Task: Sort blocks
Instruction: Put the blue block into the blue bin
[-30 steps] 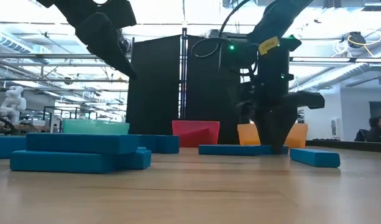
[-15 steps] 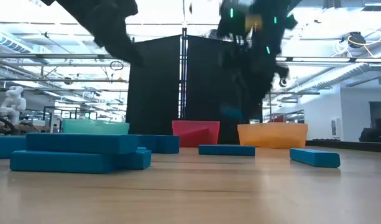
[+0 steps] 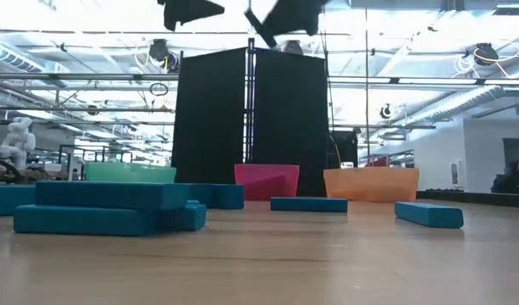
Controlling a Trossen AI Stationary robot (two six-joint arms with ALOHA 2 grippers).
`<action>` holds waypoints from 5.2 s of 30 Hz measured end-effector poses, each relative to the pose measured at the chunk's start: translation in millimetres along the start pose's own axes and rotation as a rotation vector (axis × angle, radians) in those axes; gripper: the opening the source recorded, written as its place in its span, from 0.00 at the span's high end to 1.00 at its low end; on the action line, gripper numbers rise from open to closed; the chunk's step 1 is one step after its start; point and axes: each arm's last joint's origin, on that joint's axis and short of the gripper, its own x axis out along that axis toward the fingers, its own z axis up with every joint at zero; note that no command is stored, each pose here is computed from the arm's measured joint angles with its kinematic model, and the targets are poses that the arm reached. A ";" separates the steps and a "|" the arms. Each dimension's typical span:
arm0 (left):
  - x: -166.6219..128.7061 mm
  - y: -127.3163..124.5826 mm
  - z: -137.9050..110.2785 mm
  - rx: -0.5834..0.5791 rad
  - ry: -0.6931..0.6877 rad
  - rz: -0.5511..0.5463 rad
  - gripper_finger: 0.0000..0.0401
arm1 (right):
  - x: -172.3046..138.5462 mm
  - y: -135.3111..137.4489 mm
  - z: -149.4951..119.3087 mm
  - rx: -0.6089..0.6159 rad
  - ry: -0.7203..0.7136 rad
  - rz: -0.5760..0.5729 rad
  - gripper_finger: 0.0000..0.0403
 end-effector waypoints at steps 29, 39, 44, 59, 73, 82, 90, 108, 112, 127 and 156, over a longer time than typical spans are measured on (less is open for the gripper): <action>2.1 11.4 16.1 0.004 -0.153 0.007 0.36 | -9.3 8.2 38.0 0.011 -0.334 0.070 0.80; 1.1 9.5 22.0 -0.001 -0.211 -0.086 0.36 | 4.0 14.8 35.2 0.002 -0.333 0.106 0.80; 1.0 8.4 21.9 0.003 -0.209 -0.124 0.36 | 3.6 16.1 37.0 -0.003 -0.356 0.125 0.80; 0.3 8.1 25.0 0.004 -0.241 -0.132 0.37 | 2.9 17.6 38.2 -0.015 -0.371 0.156 0.80; 2.4 6.7 23.1 0.060 -0.236 -0.164 0.68 | 2.4 18.1 38.5 -0.018 -0.372 0.180 0.80; 2.5 6.7 23.0 0.066 -0.236 -0.163 0.70 | 2.3 18.2 38.3 -0.019 -0.370 0.180 0.80; 2.5 6.7 23.0 0.079 -0.236 -0.159 0.70 | 2.6 17.6 37.9 0.006 -0.363 0.166 0.59; -34.7 56.2 11.0 0.134 0.095 0.444 0.69 | -36.1 -2.9 28.8 0.089 -0.199 0.048 0.24; -45.9 83.2 -8.2 0.035 0.282 0.664 0.68 | -49.2 -5.9 27.0 0.097 -0.174 0.048 0.26; -26.8 167.0 -78.7 -0.206 0.756 1.026 0.67 | -54.2 -6.4 25.2 0.152 -0.153 0.057 0.26; -10.7 177.5 -85.5 -0.282 0.848 0.672 0.24 | -25.1 24.0 -13.3 0.174 0.239 0.205 0.26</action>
